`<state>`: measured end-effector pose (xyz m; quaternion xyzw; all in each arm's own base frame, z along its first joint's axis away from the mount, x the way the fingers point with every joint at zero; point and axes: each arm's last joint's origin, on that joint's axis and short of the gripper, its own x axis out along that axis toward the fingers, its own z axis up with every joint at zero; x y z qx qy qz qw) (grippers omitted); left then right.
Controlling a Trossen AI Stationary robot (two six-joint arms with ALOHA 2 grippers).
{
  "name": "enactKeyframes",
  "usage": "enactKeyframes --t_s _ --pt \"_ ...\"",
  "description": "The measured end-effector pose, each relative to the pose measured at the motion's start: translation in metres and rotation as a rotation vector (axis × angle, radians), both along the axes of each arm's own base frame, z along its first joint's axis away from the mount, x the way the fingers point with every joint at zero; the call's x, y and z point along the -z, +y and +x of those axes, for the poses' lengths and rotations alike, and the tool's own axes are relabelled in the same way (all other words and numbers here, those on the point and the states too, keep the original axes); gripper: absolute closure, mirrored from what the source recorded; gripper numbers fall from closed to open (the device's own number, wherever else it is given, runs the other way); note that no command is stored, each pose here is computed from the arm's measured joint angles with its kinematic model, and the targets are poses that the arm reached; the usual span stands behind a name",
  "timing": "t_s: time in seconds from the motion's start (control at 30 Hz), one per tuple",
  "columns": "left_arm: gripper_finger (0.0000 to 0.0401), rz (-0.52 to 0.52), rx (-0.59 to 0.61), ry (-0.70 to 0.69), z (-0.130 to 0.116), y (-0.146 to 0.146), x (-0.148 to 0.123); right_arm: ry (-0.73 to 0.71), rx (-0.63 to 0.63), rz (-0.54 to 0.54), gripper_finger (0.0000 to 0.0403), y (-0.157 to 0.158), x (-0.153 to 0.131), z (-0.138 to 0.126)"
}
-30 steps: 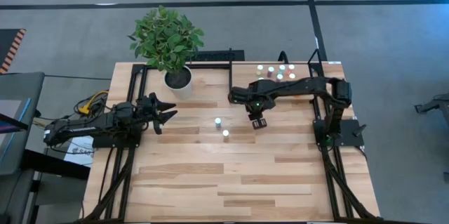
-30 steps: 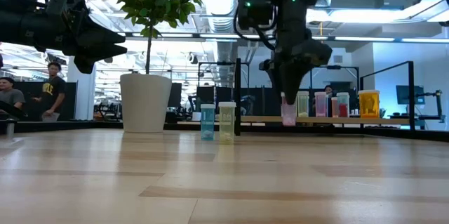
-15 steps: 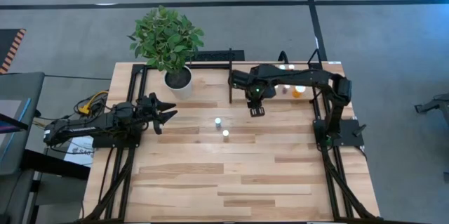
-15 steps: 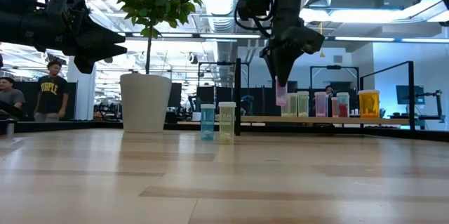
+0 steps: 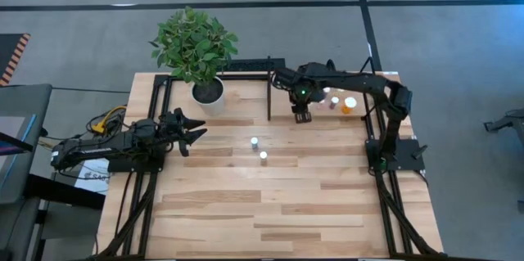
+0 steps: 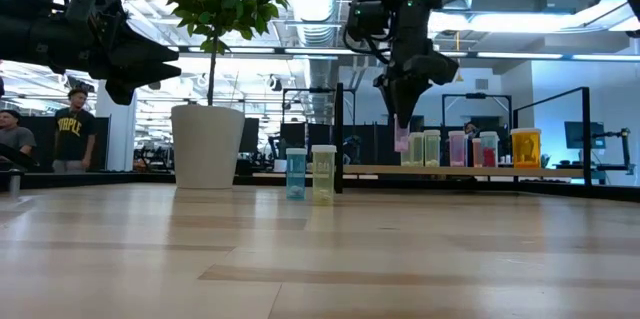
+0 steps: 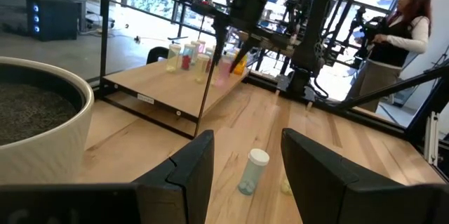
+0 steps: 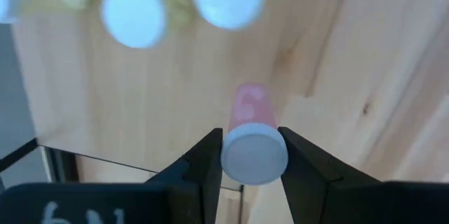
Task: Pick and place medicine bottles onto shelf by color
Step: Put the pink pill bottle on the shelf
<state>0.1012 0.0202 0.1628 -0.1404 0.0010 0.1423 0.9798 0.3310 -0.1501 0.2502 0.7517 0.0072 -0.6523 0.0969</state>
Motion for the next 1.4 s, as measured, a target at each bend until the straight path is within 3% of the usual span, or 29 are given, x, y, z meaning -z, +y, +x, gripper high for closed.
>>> enactKeyframes --t_s 0.53,0.87,1.23,1.4 --pt "0.0248 0.0 0.0 0.0 0.0 0.0 0.0 0.008 -0.236 -0.086 0.0258 -0.044 -0.001 -0.018" --pt "0.0248 0.0 0.0 0.0 0.0 0.0 0.0 -0.001 -0.506 -0.201 0.0258 -0.057 -0.003 -0.017" --pt "0.0248 0.0 0.0 0.0 0.0 0.0 0.0 0.095 -0.78 -0.344 0.0258 -0.056 -0.001 -0.007" --pt "0.0248 0.0 0.0 0.0 0.0 0.0 0.0 0.104 -0.825 -0.27 0.0258 -0.058 0.021 0.004"
